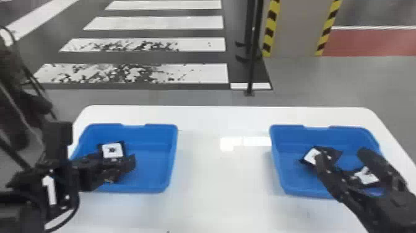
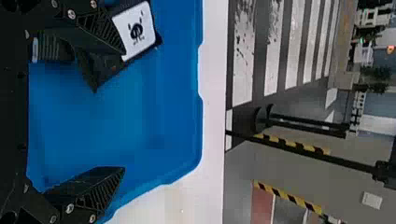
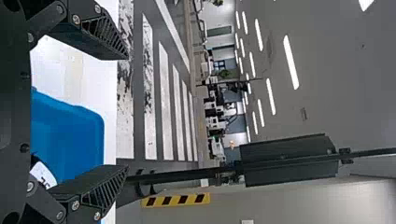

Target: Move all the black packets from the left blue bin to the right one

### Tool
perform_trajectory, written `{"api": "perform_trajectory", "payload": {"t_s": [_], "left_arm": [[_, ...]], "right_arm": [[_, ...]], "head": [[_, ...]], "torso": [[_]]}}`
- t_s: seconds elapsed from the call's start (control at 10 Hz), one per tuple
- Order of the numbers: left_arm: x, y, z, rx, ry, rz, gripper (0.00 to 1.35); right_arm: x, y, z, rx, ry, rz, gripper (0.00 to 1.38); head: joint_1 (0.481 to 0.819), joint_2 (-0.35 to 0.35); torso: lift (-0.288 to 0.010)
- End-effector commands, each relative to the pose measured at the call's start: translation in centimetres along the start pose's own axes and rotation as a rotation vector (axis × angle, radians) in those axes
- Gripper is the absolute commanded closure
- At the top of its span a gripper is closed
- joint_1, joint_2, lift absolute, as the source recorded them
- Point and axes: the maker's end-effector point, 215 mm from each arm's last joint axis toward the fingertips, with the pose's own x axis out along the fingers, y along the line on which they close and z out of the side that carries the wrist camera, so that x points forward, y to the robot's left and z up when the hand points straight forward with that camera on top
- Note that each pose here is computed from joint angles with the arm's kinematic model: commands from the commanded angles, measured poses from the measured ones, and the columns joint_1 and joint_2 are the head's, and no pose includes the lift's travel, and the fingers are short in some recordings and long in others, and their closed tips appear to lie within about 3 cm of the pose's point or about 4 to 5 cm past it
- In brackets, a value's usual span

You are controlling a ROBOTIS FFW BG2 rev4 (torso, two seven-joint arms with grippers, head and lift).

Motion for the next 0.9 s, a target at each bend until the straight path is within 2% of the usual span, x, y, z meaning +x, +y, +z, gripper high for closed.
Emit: {"api": "perform_trajectory", "payload": {"t_s": [0.0,0.2,0.4,0.6,0.8], "left_arm": [[-0.4,2.1,-0.7,-0.014,0.037,0.072,0.17],[-1.0,4.0,-1.3,-0.014,0.076,0.15,0.17],[-1.0,6.1,-0.9,-0.033,0.079,0.203,0.17],[0.8,6.9,-0.7,-0.05,0.104,0.202,0.17],[3.1,6.9,-1.7,-0.067,0.153,0.193,0.17]], "right_arm": [[-0.6,0.9,-0.2,0.03,0.006,0.011,0.21],[-0.6,0.8,-1.1,0.049,0.025,0.012,0.21],[-0.5,1.0,-1.8,0.065,0.037,0.017,0.21],[-0.3,1.0,-2.5,0.085,0.05,0.023,0.21],[-0.3,1.3,-3.5,0.114,0.073,0.038,0.21]], "head": [[0.695,0.123],[0.695,0.164],[0.695,0.202],[0.695,0.219],[0.695,0.225]], "torso": [[-0.14],[-0.14],[-0.14],[-0.14],[-0.14]]}}
